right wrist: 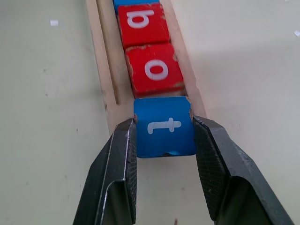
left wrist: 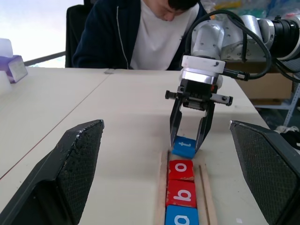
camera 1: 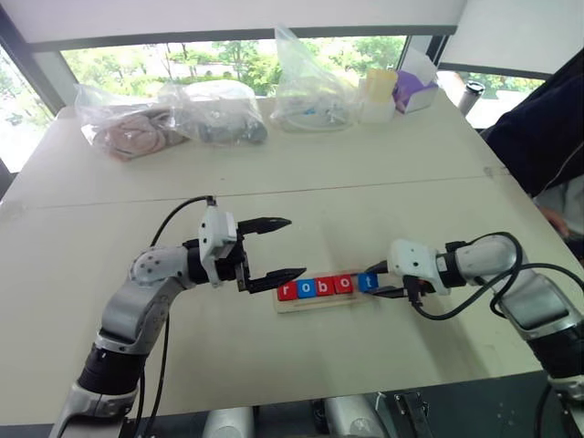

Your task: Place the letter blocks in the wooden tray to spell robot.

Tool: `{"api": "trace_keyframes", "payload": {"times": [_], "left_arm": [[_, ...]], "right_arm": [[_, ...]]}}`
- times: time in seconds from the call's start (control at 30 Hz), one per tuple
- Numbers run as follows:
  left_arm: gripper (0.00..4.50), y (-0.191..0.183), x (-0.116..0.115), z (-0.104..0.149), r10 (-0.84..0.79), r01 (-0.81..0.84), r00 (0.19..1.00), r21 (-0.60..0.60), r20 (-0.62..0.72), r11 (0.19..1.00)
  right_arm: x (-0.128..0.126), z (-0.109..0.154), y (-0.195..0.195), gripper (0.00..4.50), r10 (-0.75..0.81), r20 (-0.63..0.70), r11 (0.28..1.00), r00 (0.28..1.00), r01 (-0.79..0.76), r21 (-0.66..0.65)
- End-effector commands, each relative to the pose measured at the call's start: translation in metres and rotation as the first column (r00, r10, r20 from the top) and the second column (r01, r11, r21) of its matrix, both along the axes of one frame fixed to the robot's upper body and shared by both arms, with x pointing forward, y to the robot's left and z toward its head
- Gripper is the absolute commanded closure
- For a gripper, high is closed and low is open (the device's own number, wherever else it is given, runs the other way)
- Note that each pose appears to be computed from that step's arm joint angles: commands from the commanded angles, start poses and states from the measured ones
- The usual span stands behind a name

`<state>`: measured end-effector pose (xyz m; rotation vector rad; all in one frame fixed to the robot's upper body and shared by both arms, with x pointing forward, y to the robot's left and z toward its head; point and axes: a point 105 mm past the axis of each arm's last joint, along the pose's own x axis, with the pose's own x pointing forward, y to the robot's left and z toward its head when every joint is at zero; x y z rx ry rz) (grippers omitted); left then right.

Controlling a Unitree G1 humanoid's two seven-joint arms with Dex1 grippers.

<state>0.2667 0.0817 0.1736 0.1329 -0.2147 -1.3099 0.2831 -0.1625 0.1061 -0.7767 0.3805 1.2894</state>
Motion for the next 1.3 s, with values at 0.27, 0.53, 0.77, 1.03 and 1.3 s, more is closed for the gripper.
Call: {"api": "trace_keyframes", "payload": {"times": [0.27,0.53,0.77,1.03,1.3], "left_arm": [[0.0,-0.001,-0.006,0.008,-0.004,0.004,0.999,-0.008,0.039,1.0],[0.0,0.0,-0.006,0.008,-0.002,0.002,0.999,-0.008,0.039,1.0],[0.0,0.0,-0.006,0.008,0.0,0.001,0.999,-0.012,0.039,1.0],[0.0,-0.001,-0.006,0.007,0.004,-0.003,0.999,-0.015,0.038,1.0],[0.0,-0.001,-0.005,0.007,0.006,-0.005,0.999,-0.016,0.038,1.0]], "right_arm": [[0.005,0.008,0.01,3.3,0.034,0.034,0.999,0.999,-0.035,0.018],[0.004,0.005,0.01,3.3,0.045,0.016,0.999,0.999,-0.045,0.007],[0.004,0.004,0.013,3.3,0.052,0.016,0.999,0.999,-0.053,0.012],[0.008,0.004,0.015,3.3,0.055,0.024,0.998,0.998,-0.055,0.014],[0.008,0.004,0.017,2.29,0.066,0.011,0.998,0.998,-0.066,0.013]]}}
